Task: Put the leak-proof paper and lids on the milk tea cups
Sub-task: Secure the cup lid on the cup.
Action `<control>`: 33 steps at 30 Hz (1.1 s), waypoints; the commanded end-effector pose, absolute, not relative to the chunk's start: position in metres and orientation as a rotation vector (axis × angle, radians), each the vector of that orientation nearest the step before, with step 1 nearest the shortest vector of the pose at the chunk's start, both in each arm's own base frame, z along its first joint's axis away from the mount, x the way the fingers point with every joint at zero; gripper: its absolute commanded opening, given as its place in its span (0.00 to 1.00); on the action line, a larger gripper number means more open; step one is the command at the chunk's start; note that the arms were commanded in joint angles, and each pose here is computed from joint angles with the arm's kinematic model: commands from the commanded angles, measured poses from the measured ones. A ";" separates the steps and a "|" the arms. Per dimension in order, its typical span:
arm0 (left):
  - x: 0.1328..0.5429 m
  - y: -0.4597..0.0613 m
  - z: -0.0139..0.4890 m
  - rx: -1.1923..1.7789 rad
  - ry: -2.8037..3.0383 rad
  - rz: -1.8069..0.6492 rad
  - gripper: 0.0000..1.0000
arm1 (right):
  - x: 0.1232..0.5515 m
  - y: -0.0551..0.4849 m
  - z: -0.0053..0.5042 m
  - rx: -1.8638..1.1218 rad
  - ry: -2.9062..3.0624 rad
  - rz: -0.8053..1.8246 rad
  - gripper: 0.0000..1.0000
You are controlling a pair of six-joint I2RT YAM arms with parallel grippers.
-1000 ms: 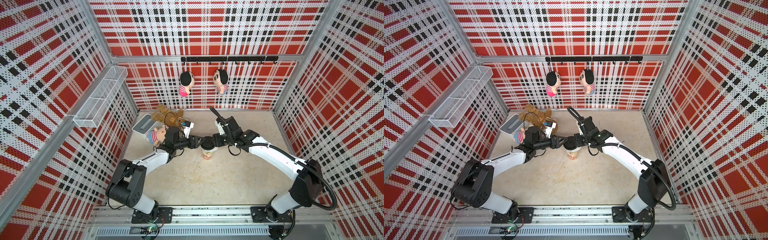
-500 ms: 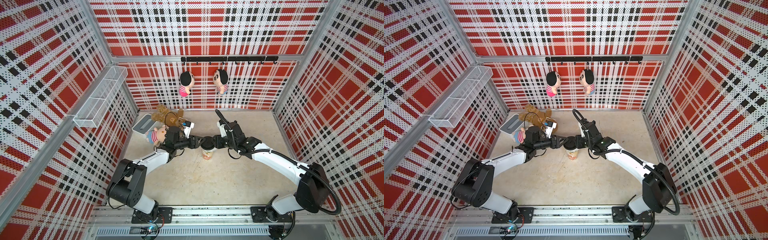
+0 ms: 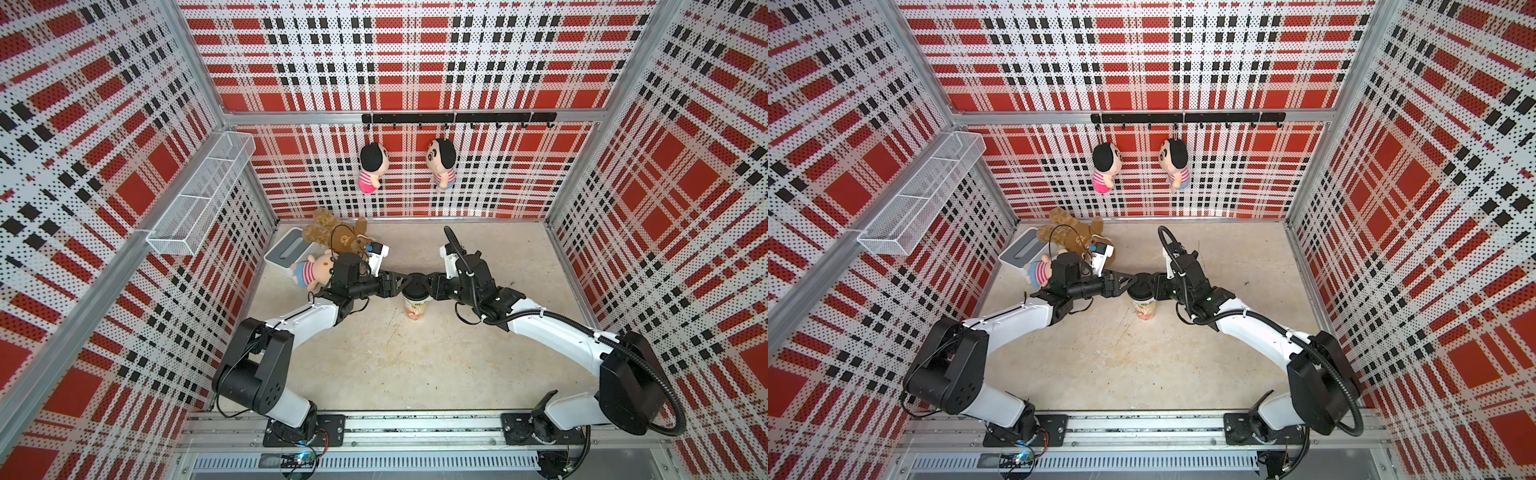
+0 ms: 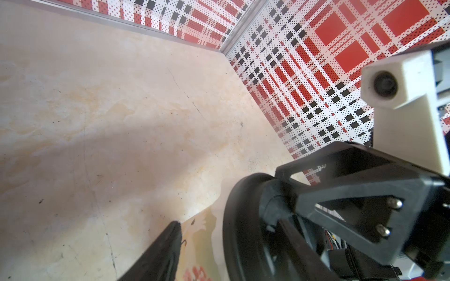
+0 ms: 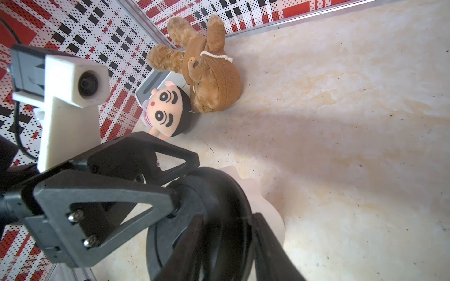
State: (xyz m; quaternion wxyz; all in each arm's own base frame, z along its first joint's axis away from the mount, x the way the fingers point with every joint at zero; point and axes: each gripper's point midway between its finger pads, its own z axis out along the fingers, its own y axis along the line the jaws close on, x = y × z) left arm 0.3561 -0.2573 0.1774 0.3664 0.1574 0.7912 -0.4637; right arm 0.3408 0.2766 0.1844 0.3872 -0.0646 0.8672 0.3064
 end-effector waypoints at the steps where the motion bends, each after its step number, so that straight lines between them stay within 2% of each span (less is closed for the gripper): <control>1: 0.341 -0.244 0.109 0.332 2.292 -1.103 0.65 | 0.287 0.212 0.055 -0.114 2.671 0.446 0.34; 9: 0.342 -0.243 0.109 0.329 2.294 -1.101 0.65 | 0.274 0.203 0.027 -0.068 2.706 0.461 0.31; 25: 0.341 -0.241 0.104 0.315 2.306 -1.094 0.68 | 0.252 0.192 -0.016 0.012 2.773 0.469 0.31; 29: 0.339 -0.244 0.104 0.331 2.307 -1.090 0.69 | 0.263 0.200 0.000 -0.005 2.737 0.491 0.31; 33: 0.337 -0.242 0.099 0.323 2.329 -1.074 0.68 | 0.289 0.217 0.043 -0.089 2.664 0.509 0.39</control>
